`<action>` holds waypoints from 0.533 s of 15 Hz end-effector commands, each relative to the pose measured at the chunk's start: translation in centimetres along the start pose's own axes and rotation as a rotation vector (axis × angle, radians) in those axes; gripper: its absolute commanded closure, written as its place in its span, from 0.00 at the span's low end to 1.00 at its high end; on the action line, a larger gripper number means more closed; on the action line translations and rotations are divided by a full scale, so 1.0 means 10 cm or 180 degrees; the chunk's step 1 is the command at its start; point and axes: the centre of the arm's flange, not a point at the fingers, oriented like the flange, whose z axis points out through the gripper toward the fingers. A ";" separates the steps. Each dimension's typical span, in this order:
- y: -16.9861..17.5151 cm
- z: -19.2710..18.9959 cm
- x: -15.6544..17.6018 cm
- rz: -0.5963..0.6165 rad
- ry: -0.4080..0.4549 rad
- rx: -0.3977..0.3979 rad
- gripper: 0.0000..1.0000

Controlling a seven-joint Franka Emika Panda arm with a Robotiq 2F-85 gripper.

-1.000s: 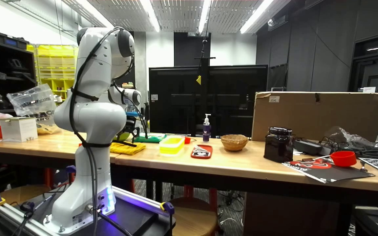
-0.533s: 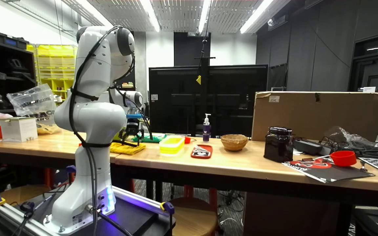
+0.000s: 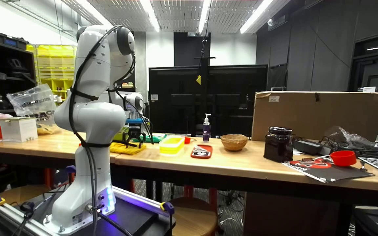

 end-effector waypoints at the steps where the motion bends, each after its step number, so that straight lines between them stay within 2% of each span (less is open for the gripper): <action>1: 0.09 0.01 -0.08 -0.0032 0.0032 -0.0131 0.52; 3: 0.12 -0.05 -0.07 -0.0066 -0.0003 -0.0212 0.66; 6: 0.16 -0.11 -0.06 -0.0122 -0.0054 -0.0348 0.93; 7: 0.17 -0.13 -0.06 -0.0146 -0.0079 -0.0383 0.99; 8: 0.19 -0.13 -0.05 -0.0163 -0.0105 -0.0425 1.00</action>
